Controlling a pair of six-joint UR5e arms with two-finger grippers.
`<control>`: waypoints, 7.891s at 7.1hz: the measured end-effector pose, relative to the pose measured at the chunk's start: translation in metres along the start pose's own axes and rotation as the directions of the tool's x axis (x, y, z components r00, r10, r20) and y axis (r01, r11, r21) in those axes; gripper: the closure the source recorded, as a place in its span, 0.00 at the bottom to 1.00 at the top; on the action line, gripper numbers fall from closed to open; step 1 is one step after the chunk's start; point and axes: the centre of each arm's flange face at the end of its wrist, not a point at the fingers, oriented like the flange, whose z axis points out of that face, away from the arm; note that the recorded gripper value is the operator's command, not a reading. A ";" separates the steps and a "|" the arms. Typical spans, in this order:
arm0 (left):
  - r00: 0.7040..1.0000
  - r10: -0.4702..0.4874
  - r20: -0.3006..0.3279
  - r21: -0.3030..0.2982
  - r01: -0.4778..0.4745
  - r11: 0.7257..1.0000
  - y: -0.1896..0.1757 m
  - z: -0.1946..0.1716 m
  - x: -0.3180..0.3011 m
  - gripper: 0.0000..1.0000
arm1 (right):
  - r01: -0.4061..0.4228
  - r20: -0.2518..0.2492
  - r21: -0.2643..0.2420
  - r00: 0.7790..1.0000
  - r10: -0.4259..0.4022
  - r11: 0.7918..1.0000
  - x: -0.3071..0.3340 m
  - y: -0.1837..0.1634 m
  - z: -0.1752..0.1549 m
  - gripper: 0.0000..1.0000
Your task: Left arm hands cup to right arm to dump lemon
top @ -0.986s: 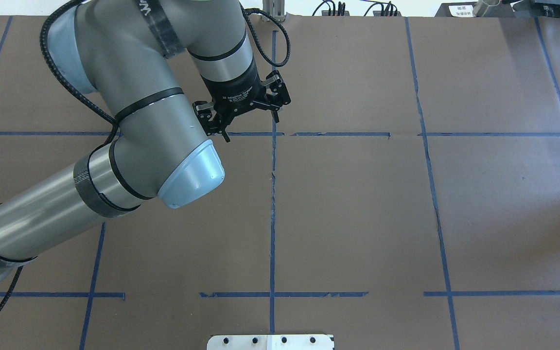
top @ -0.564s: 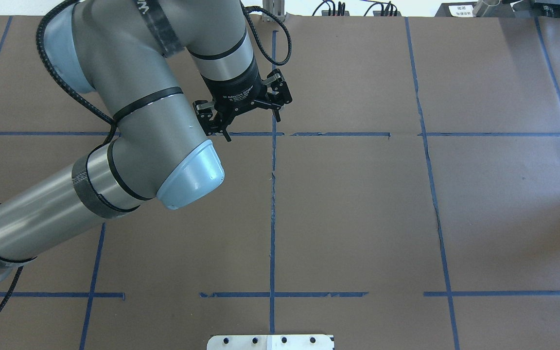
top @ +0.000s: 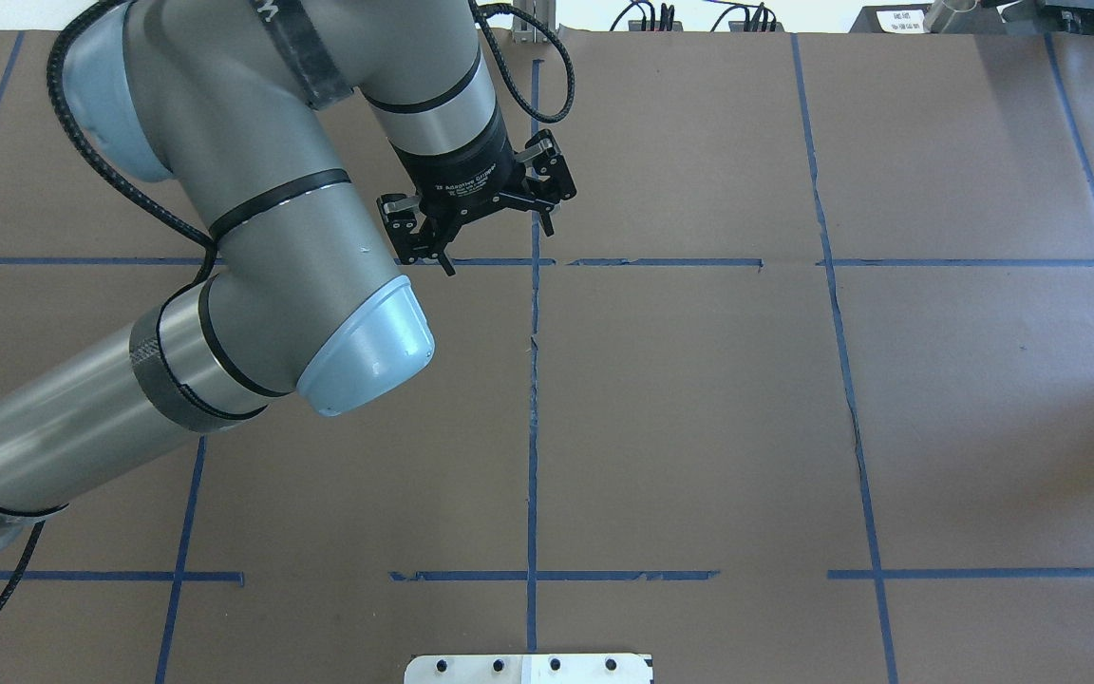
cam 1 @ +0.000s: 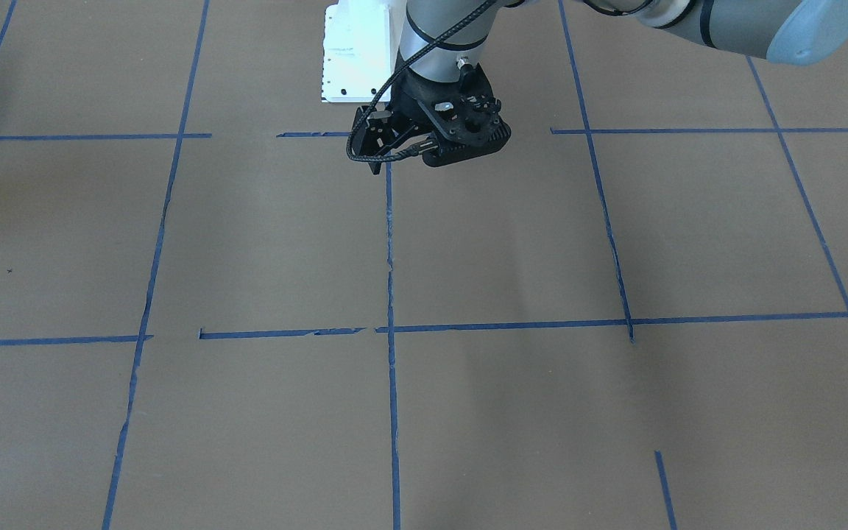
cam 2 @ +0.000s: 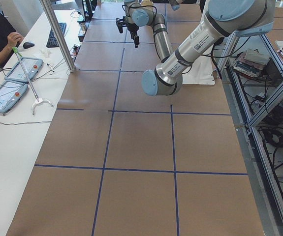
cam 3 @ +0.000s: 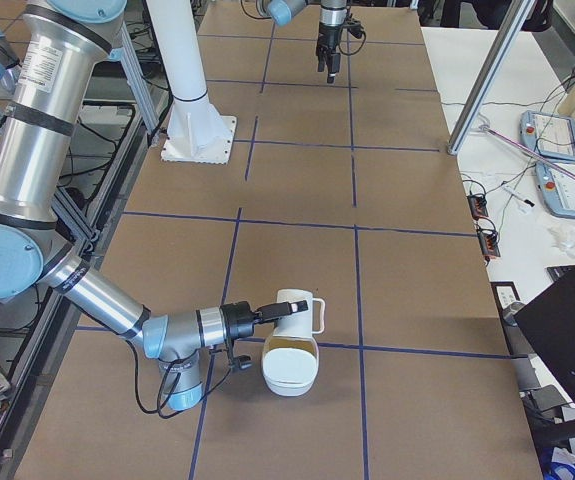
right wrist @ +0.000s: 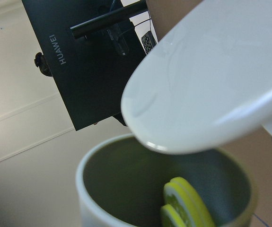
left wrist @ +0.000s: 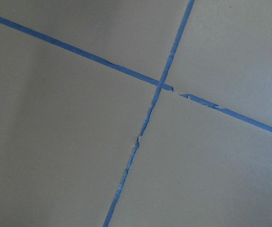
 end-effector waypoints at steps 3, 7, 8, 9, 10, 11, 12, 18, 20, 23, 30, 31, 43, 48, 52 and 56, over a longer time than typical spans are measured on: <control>1.000 0.003 -0.004 0.000 -0.003 1.000 0.002 -0.002 0.000 0.00 | -0.122 0.023 -0.009 0.992 0.122 0.993 -0.003 0.004 0.004 0.97; 1.000 -0.001 0.004 0.017 0.001 1.000 -0.001 0.001 -0.003 0.00 | -0.260 0.029 -0.049 0.965 0.261 0.964 -0.005 0.004 -0.005 0.97; 1.000 -0.001 0.004 0.018 0.001 1.000 -0.001 0.001 -0.003 0.00 | -0.289 0.030 -0.061 0.956 0.291 0.955 -0.006 0.003 -0.011 0.97; 1.000 0.000 0.003 0.018 0.000 1.000 -0.001 0.000 -0.002 0.00 | -0.320 0.030 -0.073 0.946 0.323 0.945 -0.007 0.002 -0.019 0.97; 1.000 0.000 0.001 0.019 -0.001 1.000 0.000 -0.001 -0.001 0.00 | -0.359 0.027 -0.080 0.932 0.362 0.930 -0.008 0.002 -0.025 0.97; 1.000 0.000 0.002 0.020 0.000 1.000 0.000 -0.001 -0.001 0.00 | -0.388 0.025 -0.081 0.920 0.391 0.918 -0.007 0.000 -0.027 0.97; 1.000 -0.001 0.002 0.022 0.001 1.000 0.000 -0.001 -0.002 0.00 | -0.403 0.024 -0.079 0.914 0.405 0.912 -0.007 -0.001 -0.028 0.97; 1.000 -0.003 0.009 0.039 0.003 0.999 -0.004 0.002 -0.005 0.00 | -0.419 0.035 -0.113 0.905 0.425 0.901 -0.010 0.009 -0.011 0.98; 1.000 -0.004 0.012 0.039 0.004 0.999 -0.005 0.003 -0.006 0.00 | -0.232 0.045 -0.088 0.971 0.237 0.969 -0.012 0.026 0.014 0.98; 1.000 -0.003 0.009 0.040 0.003 0.999 -0.004 0.002 -0.007 0.00 | 0.156 0.004 -0.026 0.988 -0.156 0.987 -0.021 0.094 0.089 0.97; 0.999 0.023 -0.030 0.041 -0.022 0.999 0.009 -0.014 -0.028 0.00 | 0.955 -0.077 -0.192 0.216 -0.973 0.227 0.063 0.307 0.272 1.00; 0.999 0.026 -0.035 0.041 -0.025 0.999 0.010 -0.017 -0.028 0.00 | 0.970 -0.061 -0.204 0.126 -0.990 0.136 0.093 0.349 0.296 1.00; 0.994 0.023 0.106 0.031 -0.027 0.999 0.007 0.037 0.033 0.08 | 0.918 -0.186 -0.133 -0.394 -0.900 -0.375 0.353 0.666 0.314 0.93; 0.991 0.032 0.127 0.014 -0.034 0.999 0.013 0.053 0.027 0.36 | 0.919 -0.184 -0.128 -0.392 -0.901 -0.373 0.349 0.671 0.314 0.92; 0.990 0.034 0.136 0.013 -0.036 0.999 0.015 0.060 0.023 0.49 | 0.911 -0.173 -0.124 -0.410 -0.895 -0.393 0.342 0.685 0.316 0.91; 0.989 0.034 0.142 0.024 -0.038 0.999 0.014 0.063 0.014 0.62 | 0.911 -0.172 -0.123 -0.411 -0.895 -0.394 0.342 0.686 0.316 0.89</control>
